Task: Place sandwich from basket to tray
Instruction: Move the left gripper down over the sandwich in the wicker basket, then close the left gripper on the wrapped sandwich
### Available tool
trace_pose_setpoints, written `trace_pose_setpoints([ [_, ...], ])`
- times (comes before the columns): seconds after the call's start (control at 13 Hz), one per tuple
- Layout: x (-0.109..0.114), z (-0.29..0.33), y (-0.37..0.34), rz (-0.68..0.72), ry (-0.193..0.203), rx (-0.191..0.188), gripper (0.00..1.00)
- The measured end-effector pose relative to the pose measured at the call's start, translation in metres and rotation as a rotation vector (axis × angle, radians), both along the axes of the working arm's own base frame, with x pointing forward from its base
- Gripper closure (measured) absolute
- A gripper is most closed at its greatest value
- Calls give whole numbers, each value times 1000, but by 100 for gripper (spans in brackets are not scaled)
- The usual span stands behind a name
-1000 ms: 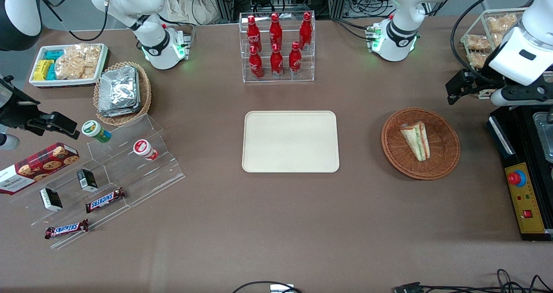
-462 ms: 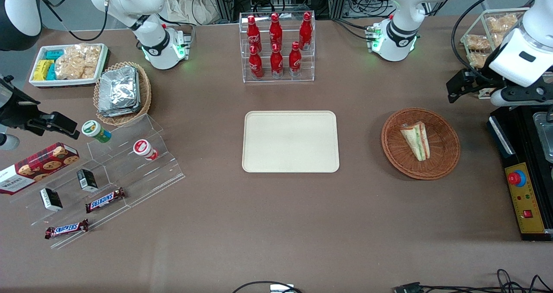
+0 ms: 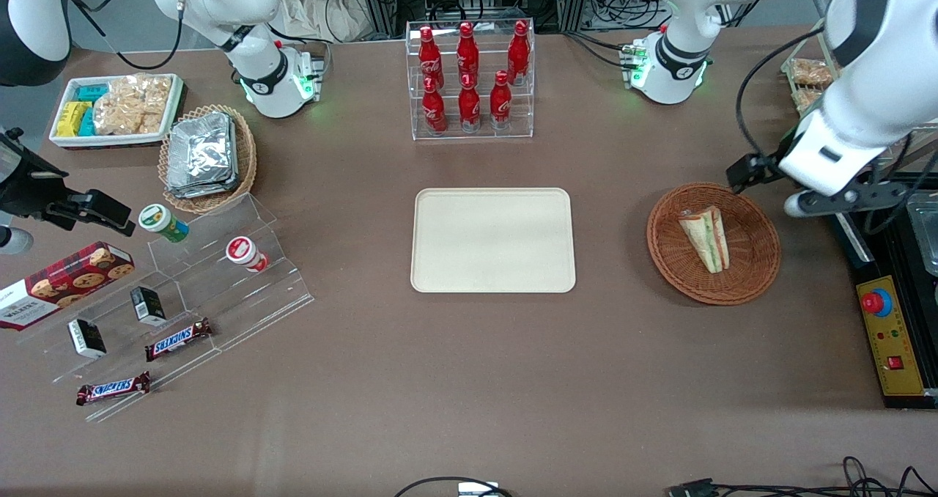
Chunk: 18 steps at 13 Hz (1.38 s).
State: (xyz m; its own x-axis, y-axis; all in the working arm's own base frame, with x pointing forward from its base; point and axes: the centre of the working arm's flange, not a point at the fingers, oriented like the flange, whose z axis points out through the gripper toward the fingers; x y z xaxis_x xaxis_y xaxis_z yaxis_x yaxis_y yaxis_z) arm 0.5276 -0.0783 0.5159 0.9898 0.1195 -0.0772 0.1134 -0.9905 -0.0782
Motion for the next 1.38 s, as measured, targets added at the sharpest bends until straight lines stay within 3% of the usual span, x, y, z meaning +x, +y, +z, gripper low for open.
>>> trace_pose_setpoints([
  [0.31, -30, -112, 8, 75, -29, 19, 0],
  [0.77, -53, -183, 46, 119, -101, 12, 0],
  [1.38, -49, -264, 64, 150, -90, -12, 0],
])
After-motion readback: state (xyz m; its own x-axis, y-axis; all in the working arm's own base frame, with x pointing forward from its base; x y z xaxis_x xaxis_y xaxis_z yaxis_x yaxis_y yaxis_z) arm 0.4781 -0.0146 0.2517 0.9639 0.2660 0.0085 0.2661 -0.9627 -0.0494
